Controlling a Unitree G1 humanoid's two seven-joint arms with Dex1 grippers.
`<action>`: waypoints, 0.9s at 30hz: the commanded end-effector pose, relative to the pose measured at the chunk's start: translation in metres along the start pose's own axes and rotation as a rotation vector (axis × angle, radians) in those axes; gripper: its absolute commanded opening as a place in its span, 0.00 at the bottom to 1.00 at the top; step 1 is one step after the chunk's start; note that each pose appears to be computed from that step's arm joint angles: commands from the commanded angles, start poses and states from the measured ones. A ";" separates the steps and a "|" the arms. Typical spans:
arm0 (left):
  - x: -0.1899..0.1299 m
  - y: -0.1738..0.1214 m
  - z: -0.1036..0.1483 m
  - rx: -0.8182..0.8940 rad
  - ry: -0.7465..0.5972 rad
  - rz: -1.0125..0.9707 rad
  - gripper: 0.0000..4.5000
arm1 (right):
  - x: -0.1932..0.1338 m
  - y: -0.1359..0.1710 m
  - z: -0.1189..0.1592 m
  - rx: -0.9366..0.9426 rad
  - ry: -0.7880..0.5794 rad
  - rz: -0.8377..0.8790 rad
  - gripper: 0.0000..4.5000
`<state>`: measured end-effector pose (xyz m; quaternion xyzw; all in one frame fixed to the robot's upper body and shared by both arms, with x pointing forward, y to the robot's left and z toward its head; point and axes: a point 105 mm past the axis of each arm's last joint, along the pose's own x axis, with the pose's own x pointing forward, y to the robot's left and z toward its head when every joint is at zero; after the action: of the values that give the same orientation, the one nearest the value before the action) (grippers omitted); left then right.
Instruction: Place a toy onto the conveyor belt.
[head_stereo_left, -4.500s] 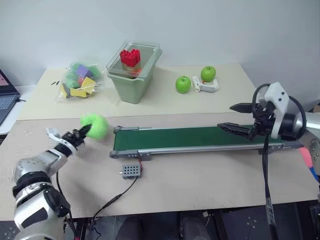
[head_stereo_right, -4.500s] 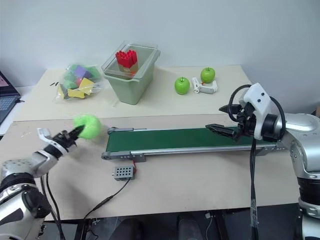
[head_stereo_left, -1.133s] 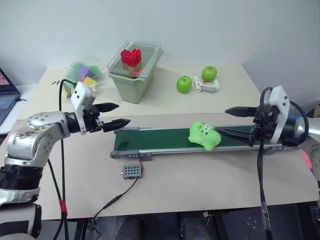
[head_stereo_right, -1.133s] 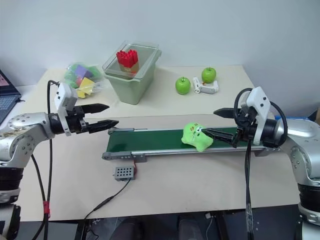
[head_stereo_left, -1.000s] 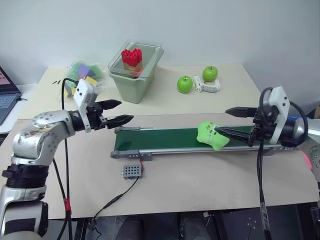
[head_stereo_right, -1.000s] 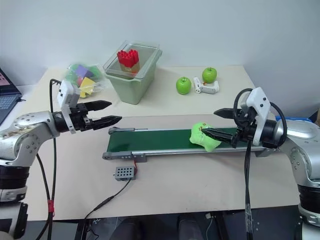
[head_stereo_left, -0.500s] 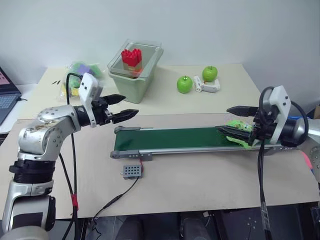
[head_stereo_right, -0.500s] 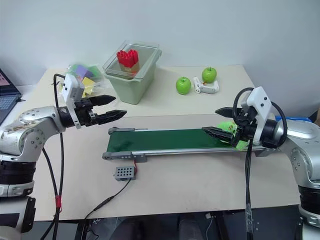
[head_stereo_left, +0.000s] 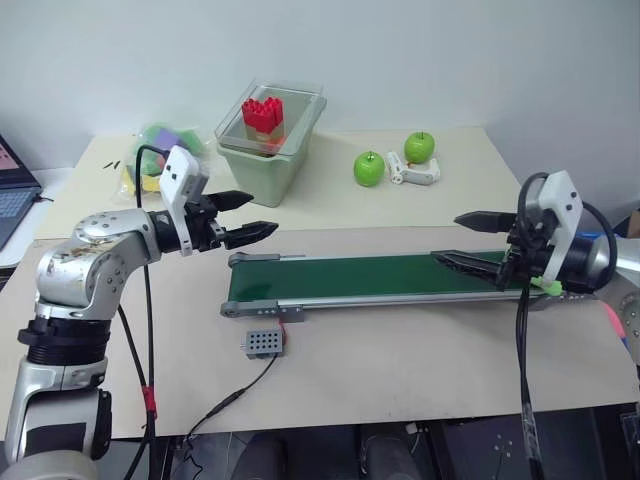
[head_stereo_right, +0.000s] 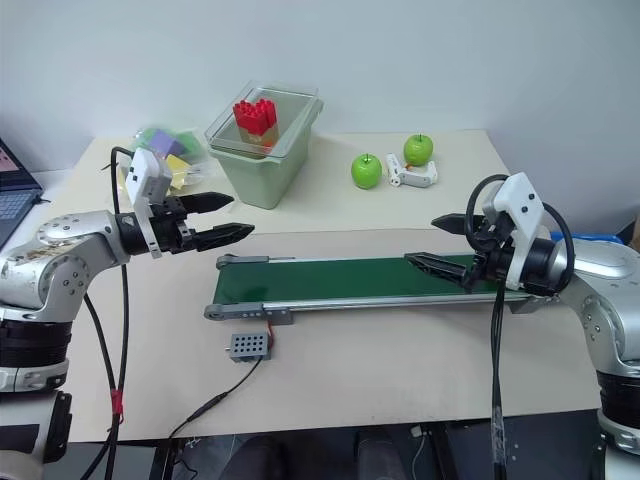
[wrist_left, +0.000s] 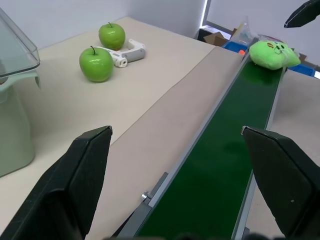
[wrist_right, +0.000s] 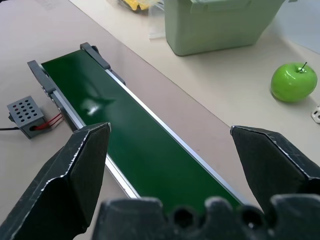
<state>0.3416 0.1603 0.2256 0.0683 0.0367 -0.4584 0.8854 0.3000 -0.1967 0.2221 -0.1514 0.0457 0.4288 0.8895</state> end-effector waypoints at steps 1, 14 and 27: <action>-0.003 0.001 0.019 0.056 -0.050 0.007 0.99 | -0.008 -0.005 0.015 -0.053 -0.033 -0.032 1.00; -0.002 0.003 0.022 0.075 -0.055 0.009 0.99 | -0.009 -0.009 0.014 -0.057 -0.030 -0.045 1.00; -0.001 0.002 0.024 0.079 -0.062 0.002 0.99 | -0.009 -0.010 0.015 -0.061 -0.032 -0.045 1.00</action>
<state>0.3444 0.1580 0.2296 0.0755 0.0291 -0.4613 0.8835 0.3031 -0.2006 0.2225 -0.1507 0.0465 0.4215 0.8930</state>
